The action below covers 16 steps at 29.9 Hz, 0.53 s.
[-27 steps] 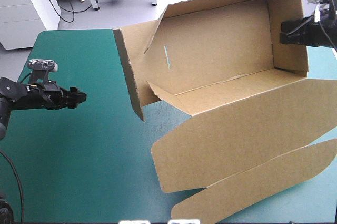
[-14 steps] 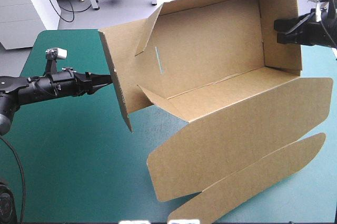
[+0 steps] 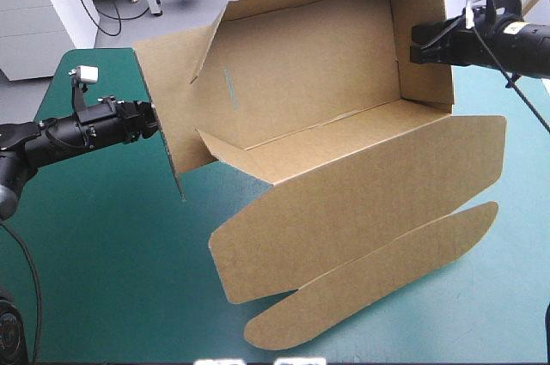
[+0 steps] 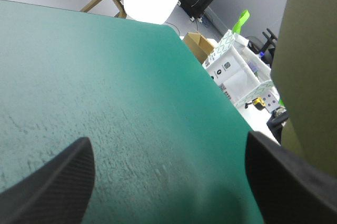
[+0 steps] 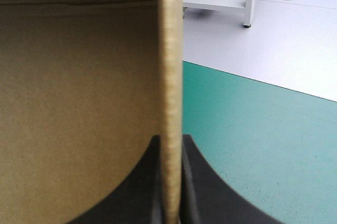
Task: Fold the box
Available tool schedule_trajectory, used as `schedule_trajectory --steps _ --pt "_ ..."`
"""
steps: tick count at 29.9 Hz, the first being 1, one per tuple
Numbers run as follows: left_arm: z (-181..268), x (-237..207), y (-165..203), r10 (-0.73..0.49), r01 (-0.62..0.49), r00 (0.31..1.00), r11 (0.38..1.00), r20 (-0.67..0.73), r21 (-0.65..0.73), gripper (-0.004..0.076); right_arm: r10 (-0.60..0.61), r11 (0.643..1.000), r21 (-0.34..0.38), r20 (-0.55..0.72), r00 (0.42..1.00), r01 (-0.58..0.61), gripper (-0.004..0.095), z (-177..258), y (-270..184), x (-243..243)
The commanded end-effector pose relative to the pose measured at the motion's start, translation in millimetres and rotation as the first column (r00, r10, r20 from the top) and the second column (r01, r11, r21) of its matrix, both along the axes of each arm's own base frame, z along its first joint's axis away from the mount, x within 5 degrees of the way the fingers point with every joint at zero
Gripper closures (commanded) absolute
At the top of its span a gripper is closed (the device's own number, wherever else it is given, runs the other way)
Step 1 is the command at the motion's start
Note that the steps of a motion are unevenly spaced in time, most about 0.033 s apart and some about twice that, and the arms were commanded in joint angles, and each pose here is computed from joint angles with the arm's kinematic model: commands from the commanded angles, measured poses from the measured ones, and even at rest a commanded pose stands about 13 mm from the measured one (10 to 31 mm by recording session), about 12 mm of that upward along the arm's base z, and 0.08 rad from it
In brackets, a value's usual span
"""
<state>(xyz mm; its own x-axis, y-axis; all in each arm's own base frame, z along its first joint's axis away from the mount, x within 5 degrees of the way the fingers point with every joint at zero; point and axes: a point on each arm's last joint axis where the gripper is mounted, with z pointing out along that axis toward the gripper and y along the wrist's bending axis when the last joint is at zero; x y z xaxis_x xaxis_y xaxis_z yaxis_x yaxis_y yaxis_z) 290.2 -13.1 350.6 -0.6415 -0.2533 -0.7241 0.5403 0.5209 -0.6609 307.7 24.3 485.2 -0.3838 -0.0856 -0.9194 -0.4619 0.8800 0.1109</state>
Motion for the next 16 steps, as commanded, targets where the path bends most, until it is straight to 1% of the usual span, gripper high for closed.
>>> schedule_trajectory --steps 1,5,8,11,16 --pt "29 -13 -7 -0.075 0.086 0.992 0.99 0.099 -0.11 0.0168 -0.055 0.997 0.058 0.108 0.993 0.049 0.0925 23 7 -7" --pt "30 -12 -9 -0.077 0.091 0.991 0.988 0.11 -0.124 0.0168 -0.086 0.996 0.032 0.117 0.989 0.083 0.0925 20 14 0" --pt "31 -13 -15 -0.098 0.113 0.988 0.986 0.123 -0.123 0.0168 -0.099 0.995 0.046 0.125 0.987 0.094 0.0925 19 18 3" --pt "33 -14 -26 -0.129 0.149 0.98 0.979 0.149 -0.136 0.0168 -0.1 0.994 0.046 0.132 0.986 0.095 0.0925 19 22 5" --pt "36 -15 -38 -0.165 0.194 0.968 0.97 0.189 -0.147 0.0168 -0.142 0.99 -0.002 0.152 0.978 0.144 0.0925 18 28 6"
